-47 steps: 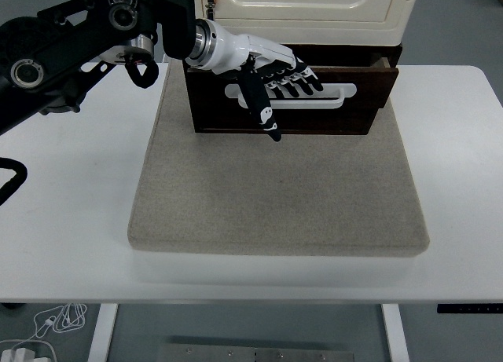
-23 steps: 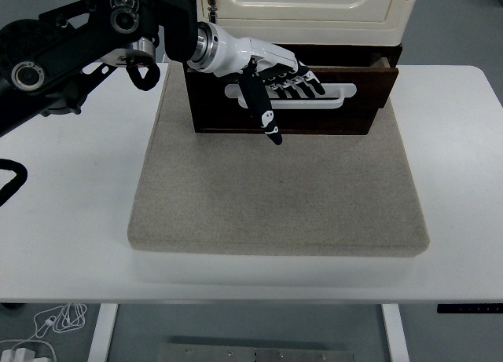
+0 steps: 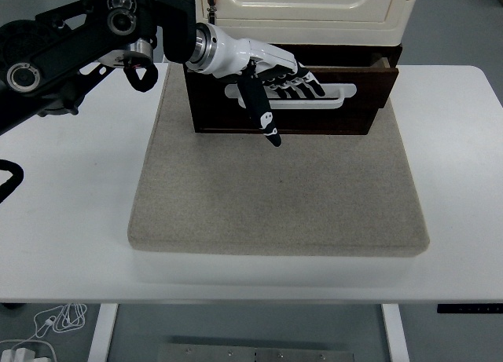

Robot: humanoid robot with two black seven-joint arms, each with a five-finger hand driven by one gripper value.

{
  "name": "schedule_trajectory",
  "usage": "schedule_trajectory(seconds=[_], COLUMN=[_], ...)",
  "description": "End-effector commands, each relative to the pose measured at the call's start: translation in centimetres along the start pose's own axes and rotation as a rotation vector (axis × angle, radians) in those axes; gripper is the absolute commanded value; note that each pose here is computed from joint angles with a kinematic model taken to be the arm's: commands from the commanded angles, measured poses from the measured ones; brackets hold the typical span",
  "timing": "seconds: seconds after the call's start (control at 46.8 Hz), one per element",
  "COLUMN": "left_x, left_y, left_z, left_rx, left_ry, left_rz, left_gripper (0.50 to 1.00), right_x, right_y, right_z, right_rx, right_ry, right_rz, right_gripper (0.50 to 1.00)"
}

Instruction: Open the drawer under the combination cabinet

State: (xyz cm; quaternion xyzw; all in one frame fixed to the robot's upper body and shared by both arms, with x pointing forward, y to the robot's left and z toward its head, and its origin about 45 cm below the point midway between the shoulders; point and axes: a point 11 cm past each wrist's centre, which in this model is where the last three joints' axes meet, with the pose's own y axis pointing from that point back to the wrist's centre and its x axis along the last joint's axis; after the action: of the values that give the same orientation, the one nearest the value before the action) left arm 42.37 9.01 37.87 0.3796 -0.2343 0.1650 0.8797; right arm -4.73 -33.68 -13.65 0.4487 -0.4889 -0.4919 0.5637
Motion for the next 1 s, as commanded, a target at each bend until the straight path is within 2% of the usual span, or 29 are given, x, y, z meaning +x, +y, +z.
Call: schedule_trajectory(seconds=[0.0, 0.983], left_x=[0.04, -0.29], left_y=[0.12, 0.64], left_z=[-0.08, 0.25], left_rx=[-0.001, -0.013], left_ry=[0.005, -0.008], left_rz=[0.000, -0.011], left_gripper=[1.000, 1.000], right_x=[0.01, 0.00], right_y=[0.00, 0.00], right_z=[0.00, 0.00], right_rx=[0.000, 0.000], right_ry=[0.000, 0.000], right_rz=[0.001, 0.000], right_gripper=[0.928, 0.928])
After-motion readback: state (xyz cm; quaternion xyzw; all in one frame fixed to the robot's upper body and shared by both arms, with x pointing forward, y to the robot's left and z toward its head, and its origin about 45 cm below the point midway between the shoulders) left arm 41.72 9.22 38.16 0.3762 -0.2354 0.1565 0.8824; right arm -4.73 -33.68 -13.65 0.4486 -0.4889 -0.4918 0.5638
